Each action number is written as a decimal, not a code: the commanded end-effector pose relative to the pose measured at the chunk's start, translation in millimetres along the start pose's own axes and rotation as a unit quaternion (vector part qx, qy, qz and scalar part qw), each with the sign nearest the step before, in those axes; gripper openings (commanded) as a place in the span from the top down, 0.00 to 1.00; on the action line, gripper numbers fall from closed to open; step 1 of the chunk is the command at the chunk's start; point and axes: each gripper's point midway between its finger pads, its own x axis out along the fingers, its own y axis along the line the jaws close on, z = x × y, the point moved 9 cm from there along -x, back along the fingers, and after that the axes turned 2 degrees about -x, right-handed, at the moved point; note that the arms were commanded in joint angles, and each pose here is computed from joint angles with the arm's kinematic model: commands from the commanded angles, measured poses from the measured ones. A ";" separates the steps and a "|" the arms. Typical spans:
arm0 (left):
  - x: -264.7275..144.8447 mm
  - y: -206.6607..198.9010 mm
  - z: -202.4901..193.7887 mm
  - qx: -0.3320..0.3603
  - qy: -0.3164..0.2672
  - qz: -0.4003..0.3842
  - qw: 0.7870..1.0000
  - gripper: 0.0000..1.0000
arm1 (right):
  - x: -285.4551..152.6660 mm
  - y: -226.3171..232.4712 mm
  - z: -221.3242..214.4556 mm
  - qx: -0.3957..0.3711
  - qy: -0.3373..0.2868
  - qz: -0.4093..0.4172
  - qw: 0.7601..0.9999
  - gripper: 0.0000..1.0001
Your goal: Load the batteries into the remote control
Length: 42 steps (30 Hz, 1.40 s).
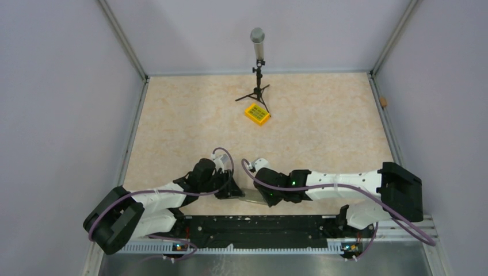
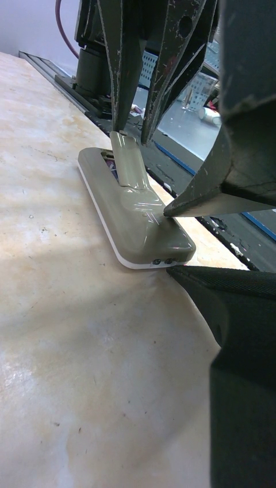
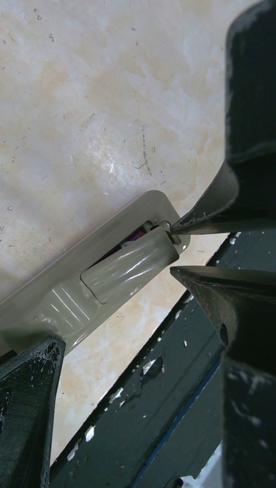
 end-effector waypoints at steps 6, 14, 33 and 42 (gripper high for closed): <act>2.1 -13.6 5.6 0.022 -0.003 -0.025 0.999 0.63 | -16.3 27.9 42.4 0.015 -0.095 0.063 0.993 0.74; 2.6 -13.6 5.6 0.023 -0.002 -0.024 0.999 0.63 | -18.1 30.5 44.4 0.009 -0.100 0.063 0.993 0.74; 3.3 -12.2 4.6 0.021 -0.001 -0.023 1.000 0.63 | 4.1 29.9 27.9 0.011 -0.061 0.057 0.996 0.74; 3.9 -12.5 4.3 0.022 0.000 -0.023 0.999 0.63 | 6.6 29.3 25.0 0.012 -0.050 0.050 0.997 0.69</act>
